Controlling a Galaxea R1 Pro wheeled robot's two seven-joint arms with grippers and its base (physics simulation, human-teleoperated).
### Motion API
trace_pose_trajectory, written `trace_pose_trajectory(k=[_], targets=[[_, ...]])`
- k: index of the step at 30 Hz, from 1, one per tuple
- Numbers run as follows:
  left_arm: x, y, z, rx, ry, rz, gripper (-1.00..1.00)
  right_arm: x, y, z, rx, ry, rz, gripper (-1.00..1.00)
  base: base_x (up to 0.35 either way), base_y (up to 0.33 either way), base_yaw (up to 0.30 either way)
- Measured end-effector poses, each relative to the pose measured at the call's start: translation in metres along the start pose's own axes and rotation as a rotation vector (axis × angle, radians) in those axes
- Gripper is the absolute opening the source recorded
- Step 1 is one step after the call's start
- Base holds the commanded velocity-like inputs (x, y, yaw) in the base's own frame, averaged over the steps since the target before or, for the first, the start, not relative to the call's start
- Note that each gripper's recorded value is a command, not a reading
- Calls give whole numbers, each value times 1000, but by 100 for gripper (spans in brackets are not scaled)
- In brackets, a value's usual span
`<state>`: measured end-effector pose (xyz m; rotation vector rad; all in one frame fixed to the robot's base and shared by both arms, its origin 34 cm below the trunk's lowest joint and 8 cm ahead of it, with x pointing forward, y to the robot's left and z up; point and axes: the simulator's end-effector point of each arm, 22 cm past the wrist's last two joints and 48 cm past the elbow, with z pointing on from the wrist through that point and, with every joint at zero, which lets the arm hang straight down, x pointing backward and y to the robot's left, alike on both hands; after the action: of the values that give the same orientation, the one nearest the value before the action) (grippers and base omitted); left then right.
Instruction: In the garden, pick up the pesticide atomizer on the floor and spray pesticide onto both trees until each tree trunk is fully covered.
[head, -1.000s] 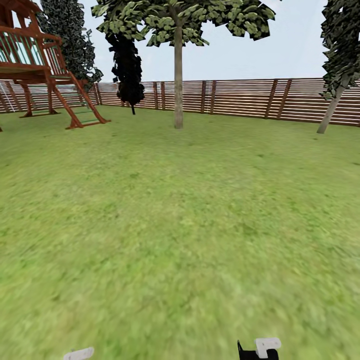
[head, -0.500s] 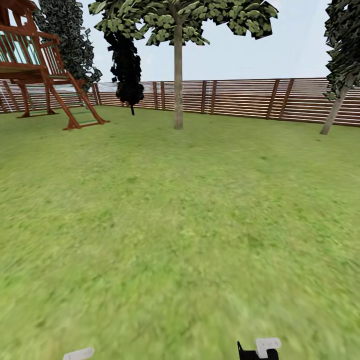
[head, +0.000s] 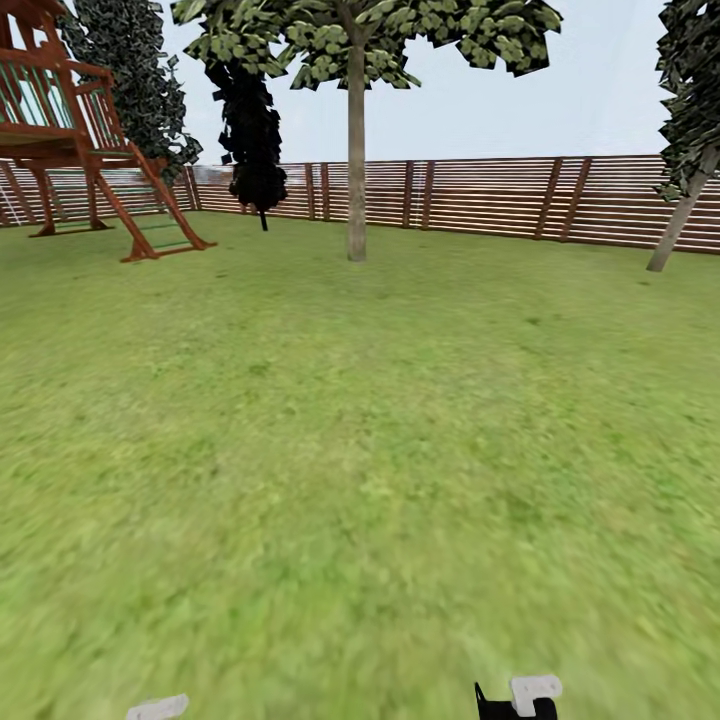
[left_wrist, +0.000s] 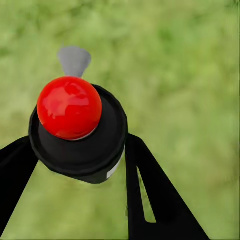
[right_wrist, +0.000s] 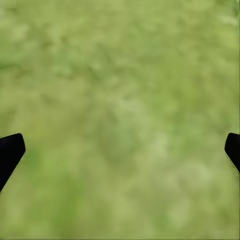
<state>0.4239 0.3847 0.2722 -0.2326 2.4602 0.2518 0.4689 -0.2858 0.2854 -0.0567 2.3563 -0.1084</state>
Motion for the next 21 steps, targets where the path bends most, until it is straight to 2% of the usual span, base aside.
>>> trace_pose_trajectory(k=[21], targets=[[0,-1,0,1,-1,0,-100,0,0,0,0,0,0,100,339,0,0]])
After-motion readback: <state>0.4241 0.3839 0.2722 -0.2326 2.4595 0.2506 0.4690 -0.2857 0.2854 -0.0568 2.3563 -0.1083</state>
